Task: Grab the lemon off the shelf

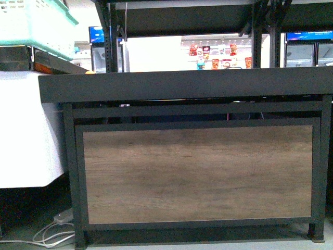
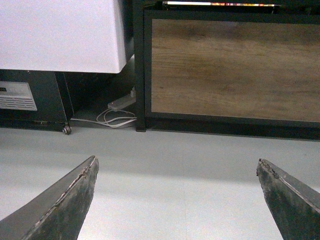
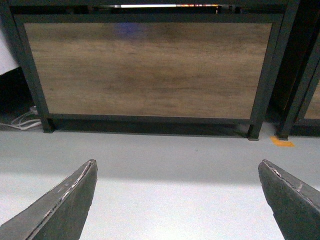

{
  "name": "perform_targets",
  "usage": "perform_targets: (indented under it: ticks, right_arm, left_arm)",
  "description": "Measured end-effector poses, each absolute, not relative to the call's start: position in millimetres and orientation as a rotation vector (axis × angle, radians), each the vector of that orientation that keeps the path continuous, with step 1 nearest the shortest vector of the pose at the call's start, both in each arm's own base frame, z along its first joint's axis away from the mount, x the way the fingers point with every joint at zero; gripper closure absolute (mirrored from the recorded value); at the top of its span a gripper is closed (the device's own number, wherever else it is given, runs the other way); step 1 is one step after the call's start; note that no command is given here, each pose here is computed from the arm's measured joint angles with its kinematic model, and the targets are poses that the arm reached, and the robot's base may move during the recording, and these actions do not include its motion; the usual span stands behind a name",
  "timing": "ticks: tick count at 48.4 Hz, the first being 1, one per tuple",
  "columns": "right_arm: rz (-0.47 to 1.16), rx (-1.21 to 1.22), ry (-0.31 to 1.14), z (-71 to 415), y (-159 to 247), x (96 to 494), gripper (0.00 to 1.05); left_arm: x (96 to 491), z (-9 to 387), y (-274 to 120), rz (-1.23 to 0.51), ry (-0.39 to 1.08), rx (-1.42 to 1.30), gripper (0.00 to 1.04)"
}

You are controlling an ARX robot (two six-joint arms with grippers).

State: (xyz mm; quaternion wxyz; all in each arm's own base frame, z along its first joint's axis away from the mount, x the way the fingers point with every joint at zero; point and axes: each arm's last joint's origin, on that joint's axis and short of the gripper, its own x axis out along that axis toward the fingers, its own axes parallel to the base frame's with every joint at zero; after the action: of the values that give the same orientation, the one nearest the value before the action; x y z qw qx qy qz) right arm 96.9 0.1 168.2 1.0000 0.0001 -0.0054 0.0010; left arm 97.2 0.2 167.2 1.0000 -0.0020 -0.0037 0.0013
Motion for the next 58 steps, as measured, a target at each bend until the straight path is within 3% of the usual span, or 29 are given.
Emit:
perform_targets:
  ticks: [58]
  right_arm:
    - [0.003,0.000,-0.011,168.2,0.2,96.9,0.08]
  left_arm:
    - [97.2,167.2,0.2,0.003,-0.007,-0.004,0.08]
